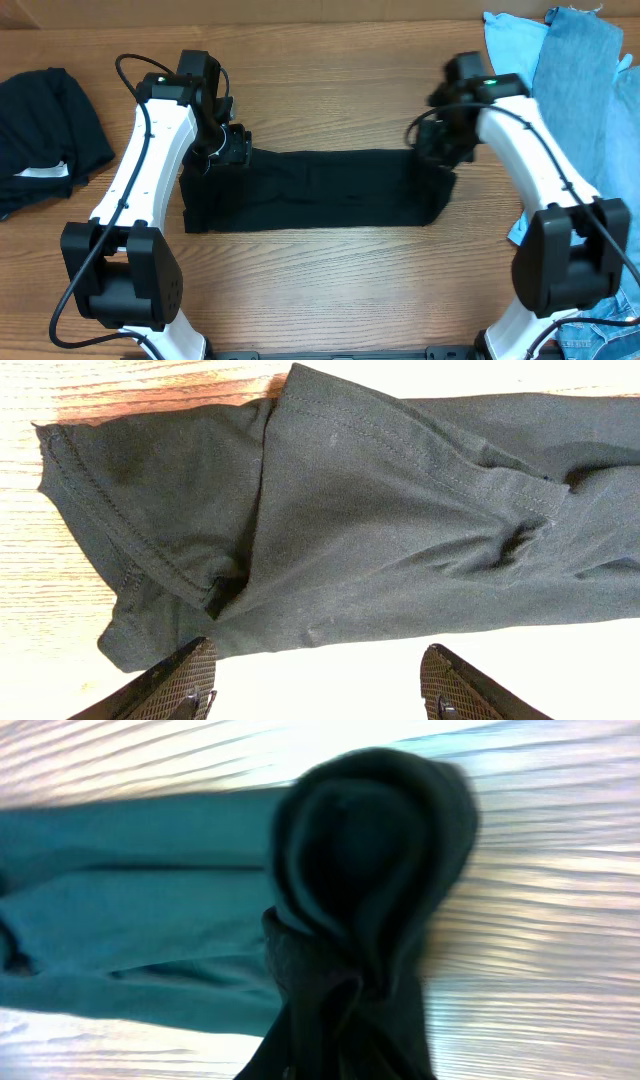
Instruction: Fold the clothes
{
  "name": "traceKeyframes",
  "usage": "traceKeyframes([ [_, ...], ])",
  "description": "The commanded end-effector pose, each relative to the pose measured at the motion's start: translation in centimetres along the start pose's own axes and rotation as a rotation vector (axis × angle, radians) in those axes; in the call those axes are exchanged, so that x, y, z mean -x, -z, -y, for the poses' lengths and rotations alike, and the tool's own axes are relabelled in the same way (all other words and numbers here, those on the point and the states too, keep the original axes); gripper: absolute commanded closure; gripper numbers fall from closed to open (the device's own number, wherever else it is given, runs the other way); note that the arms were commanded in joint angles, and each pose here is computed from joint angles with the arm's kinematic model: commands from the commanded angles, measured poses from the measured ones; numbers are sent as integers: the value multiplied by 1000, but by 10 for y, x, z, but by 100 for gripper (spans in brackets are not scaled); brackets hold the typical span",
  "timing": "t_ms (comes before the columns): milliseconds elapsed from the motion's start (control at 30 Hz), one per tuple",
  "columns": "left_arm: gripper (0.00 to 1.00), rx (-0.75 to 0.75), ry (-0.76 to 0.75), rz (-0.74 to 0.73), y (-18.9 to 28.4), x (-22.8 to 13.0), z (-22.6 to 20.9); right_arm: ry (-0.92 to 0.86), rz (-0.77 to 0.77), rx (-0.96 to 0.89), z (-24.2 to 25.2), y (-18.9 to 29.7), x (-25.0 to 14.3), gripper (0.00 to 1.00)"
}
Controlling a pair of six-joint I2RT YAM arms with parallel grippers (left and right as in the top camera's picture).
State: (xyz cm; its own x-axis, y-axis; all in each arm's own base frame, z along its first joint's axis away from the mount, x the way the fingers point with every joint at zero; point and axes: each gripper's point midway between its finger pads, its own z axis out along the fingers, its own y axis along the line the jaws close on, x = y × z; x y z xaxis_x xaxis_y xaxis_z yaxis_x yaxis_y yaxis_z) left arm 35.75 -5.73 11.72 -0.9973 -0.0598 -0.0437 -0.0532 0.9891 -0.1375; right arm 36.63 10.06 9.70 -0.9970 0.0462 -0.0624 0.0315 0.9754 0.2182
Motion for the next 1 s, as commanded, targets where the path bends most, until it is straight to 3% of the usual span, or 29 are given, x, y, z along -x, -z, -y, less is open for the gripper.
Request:
traceKeyframes([
  [0, 31, 3, 23, 17, 7, 0, -1, 48, 62, 7, -38, 7, 3, 96],
  [367, 31, -2, 24, 5, 7, -3, -1, 162, 124, 72, -109, -2, -4, 96],
  [567, 30, -2, 24, 9, 7, -2, -1, 181, 106, 109, -118, -2, -9, 77],
  [667, 30, -3, 25, 10, 7, -2, -1, 284, 64, 218, -136, 0, -20, 66],
  [833, 29, -4, 25, 16, 7, 0, -1, 346, 54, 230, -138, 0, -24, 60],
  [967, 29, -2, 25, 12, 7, -1, -1, 331, 106, 121, -120, -2, -10, 58],
])
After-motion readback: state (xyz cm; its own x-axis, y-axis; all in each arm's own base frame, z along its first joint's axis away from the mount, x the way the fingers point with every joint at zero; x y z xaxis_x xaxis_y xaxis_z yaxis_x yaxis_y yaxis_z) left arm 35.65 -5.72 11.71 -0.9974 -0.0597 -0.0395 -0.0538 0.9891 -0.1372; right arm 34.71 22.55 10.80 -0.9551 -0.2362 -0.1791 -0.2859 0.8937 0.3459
